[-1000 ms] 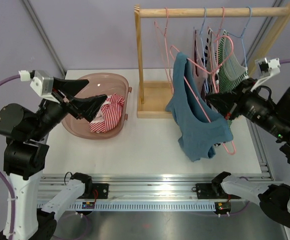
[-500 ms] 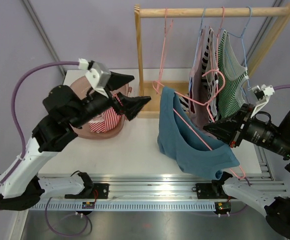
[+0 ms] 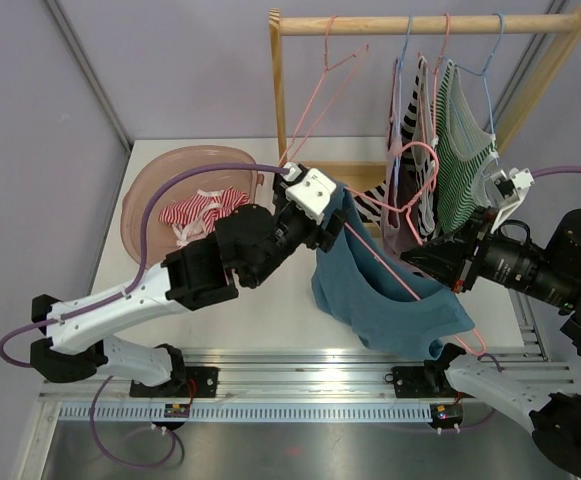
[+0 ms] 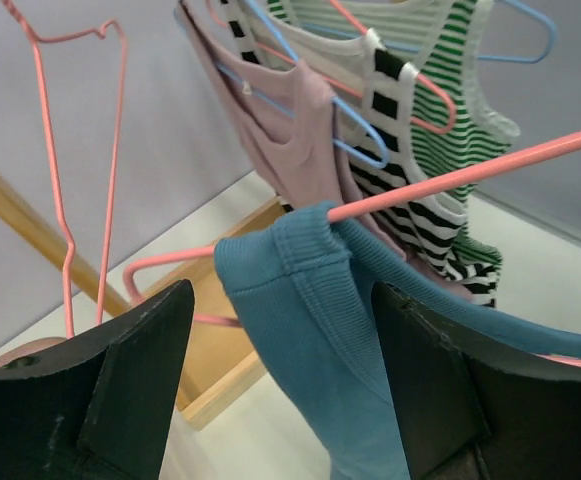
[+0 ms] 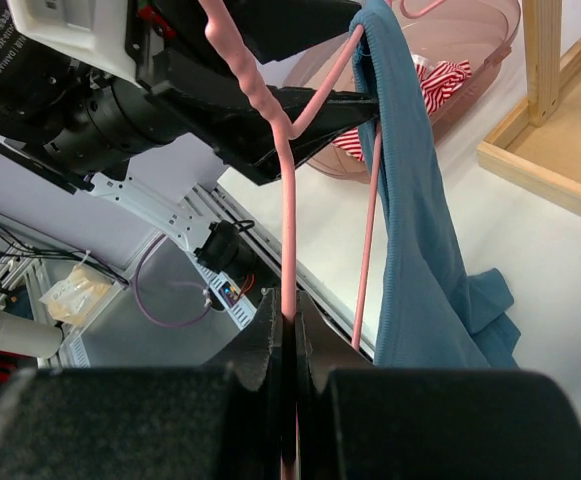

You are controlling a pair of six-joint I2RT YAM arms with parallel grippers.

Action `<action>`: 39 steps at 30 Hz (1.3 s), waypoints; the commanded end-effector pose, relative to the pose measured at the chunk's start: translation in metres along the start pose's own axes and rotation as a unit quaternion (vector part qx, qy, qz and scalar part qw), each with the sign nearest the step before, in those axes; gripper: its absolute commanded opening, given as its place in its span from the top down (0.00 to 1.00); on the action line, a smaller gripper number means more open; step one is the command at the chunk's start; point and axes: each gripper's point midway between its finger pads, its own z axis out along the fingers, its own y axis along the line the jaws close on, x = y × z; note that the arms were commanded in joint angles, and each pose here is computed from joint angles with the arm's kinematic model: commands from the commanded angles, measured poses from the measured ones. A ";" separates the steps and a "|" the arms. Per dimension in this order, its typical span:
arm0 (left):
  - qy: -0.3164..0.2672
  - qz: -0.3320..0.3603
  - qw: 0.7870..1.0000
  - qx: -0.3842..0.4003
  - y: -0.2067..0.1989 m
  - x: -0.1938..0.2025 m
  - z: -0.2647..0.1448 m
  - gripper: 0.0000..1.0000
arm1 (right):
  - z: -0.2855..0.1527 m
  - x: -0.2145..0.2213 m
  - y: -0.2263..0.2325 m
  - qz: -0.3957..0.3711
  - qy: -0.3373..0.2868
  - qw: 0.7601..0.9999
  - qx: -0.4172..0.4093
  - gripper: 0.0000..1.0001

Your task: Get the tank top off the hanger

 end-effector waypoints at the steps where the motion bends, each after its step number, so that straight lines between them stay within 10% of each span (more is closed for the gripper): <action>1: -0.023 -0.012 0.998 -0.061 0.022 -0.015 -0.001 0.31 | -0.002 -0.019 0.005 -0.025 -0.044 0.999 -0.008 1.00; 9: 0.003 -0.008 0.993 -0.118 0.038 0.002 0.002 1.00 | 0.004 -0.010 -0.014 -0.036 -0.035 0.998 0.026 1.00; 23: 0.059 -0.162 0.942 -0.290 0.168 0.070 -0.043 1.00 | -0.040 0.043 0.012 -0.174 -0.044 0.980 -0.086 1.00; 30: 0.003 -0.177 0.984 -0.010 0.079 0.058 -0.044 1.00 | -0.016 0.007 0.006 -0.142 -0.170 0.971 -0.084 1.00; 39: 0.014 -0.165 0.944 0.285 -0.035 0.106 -0.093 1.00 | 0.009 -0.062 -0.007 -0.066 -0.392 0.911 -0.107 1.00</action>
